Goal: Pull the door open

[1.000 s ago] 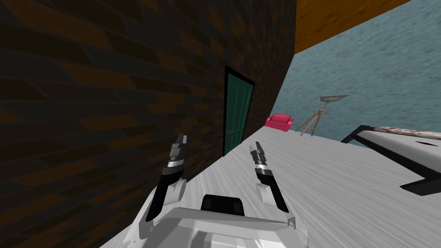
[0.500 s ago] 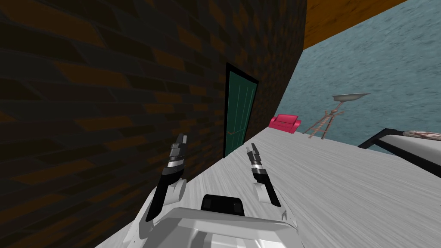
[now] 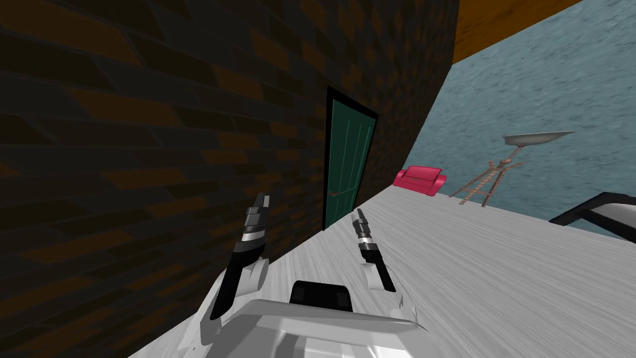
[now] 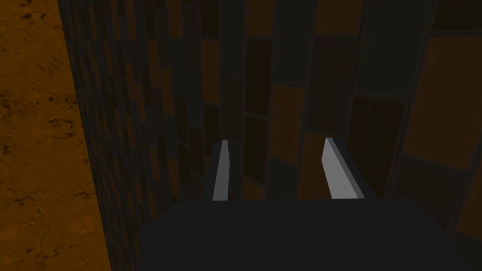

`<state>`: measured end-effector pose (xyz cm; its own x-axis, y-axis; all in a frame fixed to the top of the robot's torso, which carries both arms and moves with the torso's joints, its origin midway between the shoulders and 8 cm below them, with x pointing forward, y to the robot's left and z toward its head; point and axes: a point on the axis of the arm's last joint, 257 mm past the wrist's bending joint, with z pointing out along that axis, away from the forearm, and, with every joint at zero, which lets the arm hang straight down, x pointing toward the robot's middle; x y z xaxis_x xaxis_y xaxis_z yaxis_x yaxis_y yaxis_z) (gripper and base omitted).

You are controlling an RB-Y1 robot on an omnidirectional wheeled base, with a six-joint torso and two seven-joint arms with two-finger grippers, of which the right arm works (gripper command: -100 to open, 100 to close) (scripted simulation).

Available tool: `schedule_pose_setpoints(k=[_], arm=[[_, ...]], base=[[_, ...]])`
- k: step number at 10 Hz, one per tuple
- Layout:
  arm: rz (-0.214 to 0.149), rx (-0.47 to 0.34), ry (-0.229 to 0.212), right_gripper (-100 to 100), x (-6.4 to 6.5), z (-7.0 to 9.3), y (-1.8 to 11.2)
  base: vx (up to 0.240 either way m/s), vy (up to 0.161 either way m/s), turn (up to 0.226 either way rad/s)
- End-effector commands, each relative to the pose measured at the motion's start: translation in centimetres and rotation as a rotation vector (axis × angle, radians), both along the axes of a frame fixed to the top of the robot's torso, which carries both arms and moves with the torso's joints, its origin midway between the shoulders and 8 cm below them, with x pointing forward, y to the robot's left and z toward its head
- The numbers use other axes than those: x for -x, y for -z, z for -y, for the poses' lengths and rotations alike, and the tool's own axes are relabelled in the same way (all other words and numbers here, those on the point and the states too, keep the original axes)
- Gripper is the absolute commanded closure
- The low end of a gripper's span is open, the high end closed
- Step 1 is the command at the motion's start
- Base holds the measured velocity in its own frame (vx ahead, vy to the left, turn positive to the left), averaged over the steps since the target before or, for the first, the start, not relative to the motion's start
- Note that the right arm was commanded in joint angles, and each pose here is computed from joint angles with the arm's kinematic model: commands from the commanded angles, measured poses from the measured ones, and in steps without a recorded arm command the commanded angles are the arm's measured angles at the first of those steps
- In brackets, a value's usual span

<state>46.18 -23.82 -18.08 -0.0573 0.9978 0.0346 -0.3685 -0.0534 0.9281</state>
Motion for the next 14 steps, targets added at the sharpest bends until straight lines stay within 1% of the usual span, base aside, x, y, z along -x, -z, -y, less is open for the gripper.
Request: schedule_pose_setpoints(k=[1,3,4,6,9,10,14], arm=[[-0.017,-0.002,-0.016,-100,-0.3,-0.6,1.1],[-0.036,-0.002,-0.035,-100,-0.8,-1.2,2.4],[-0.039,-0.002,-0.034,-100,-0.8,-1.2,2.6],[-0.061,-0.001,-0.053,-100,-1.2,-1.8,4.1],[-0.087,0.001,-0.080,-100,-1.8,-2.8,5.9],[-0.094,0.002,-0.079,-100,-1.7,-2.7,6.2],[-0.138,0.008,-0.112,-100,-2.2,-3.8,9.0]], base=[[0.088,-0.075,0.077],[0.073,-0.078,0.089],[0.058,-0.047,0.038],[0.071,-0.037,0.080],[0.079,-0.085,0.087],[0.050,-0.045,0.028],[0.062,-0.059,0.083]])
